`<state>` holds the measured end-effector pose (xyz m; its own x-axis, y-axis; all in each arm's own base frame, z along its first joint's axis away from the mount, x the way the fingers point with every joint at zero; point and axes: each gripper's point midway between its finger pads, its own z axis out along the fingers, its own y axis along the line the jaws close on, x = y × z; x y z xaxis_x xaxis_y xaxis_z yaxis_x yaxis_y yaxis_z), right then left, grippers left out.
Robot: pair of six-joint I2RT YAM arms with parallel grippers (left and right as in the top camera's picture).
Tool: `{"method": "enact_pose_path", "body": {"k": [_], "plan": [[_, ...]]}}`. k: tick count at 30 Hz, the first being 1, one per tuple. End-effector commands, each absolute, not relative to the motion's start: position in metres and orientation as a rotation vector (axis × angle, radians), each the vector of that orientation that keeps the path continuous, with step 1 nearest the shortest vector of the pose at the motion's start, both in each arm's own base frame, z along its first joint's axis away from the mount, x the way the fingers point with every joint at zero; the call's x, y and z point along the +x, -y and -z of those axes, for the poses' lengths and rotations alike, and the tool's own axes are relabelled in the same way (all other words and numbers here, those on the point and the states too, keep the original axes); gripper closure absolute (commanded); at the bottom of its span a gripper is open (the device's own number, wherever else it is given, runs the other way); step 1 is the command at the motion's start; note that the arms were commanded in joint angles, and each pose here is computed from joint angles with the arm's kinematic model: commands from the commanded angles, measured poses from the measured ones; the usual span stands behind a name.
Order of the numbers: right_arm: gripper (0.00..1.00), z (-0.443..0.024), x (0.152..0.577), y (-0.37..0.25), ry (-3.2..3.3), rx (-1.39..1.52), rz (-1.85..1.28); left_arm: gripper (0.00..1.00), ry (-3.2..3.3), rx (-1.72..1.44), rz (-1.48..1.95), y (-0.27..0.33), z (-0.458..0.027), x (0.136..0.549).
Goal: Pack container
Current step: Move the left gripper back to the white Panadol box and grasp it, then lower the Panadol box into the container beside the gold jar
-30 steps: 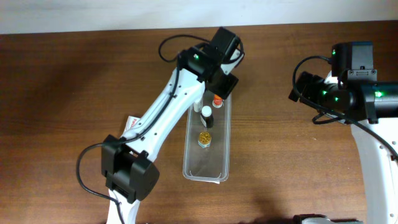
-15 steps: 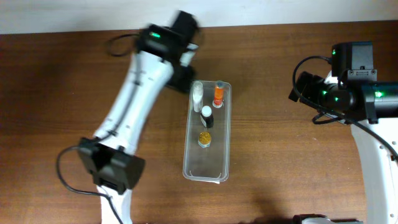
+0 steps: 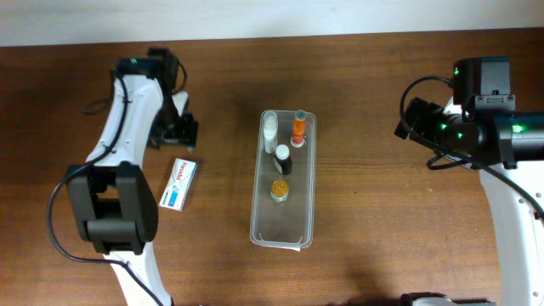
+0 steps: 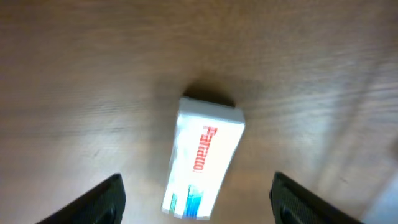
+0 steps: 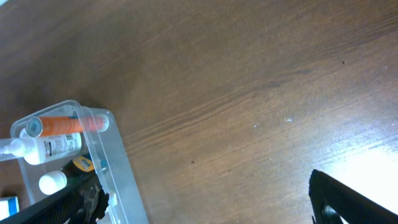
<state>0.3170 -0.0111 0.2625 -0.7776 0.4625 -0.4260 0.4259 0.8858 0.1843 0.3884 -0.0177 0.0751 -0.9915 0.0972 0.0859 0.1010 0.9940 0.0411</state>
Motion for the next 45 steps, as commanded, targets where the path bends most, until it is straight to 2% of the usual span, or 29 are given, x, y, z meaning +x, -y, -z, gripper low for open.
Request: {"method": "enact_pose_path", "body": {"k": [1,14,17,22,25,30,37,42,45], "plan": [[0.02,-0.266,0.318,0.014,-2.572,0.657,-0.099,0.25,2.980,-0.299,0.014,0.022,-0.048,0.371],[0.02,-0.266,0.318,0.014,-2.572,0.657,-0.099,0.27,2.951,-0.315,-0.019,0.011,-0.003,0.351],[0.02,-0.266,0.318,0.014,-2.572,0.657,-0.099,0.33,2.944,-0.313,-0.028,0.012,0.001,0.347],[0.01,-0.266,0.318,0.014,-2.572,0.657,-0.099,0.58,2.943,-0.305,-0.098,0.020,0.001,0.346],[0.02,-0.266,0.318,0.014,-2.572,0.657,-0.099,0.60,2.931,-0.284,-0.132,0.024,-0.003,0.344],[0.02,-0.266,0.318,0.014,-2.572,0.657,-0.099,0.62,2.947,-0.253,-0.155,0.027,-0.038,0.353],[0.02,-0.266,0.318,0.014,-2.572,0.657,-0.099,0.61,3.141,-0.311,-0.376,0.069,-0.138,0.370],[0.02,-0.266,0.318,0.014,-2.572,0.657,-0.099,0.61,3.280,-0.429,-0.495,0.117,-0.199,0.358],[0.02,-0.266,0.318,0.014,-2.572,0.657,-0.099,0.61,3.289,-0.509,-0.534,0.149,-0.217,0.341]]}}
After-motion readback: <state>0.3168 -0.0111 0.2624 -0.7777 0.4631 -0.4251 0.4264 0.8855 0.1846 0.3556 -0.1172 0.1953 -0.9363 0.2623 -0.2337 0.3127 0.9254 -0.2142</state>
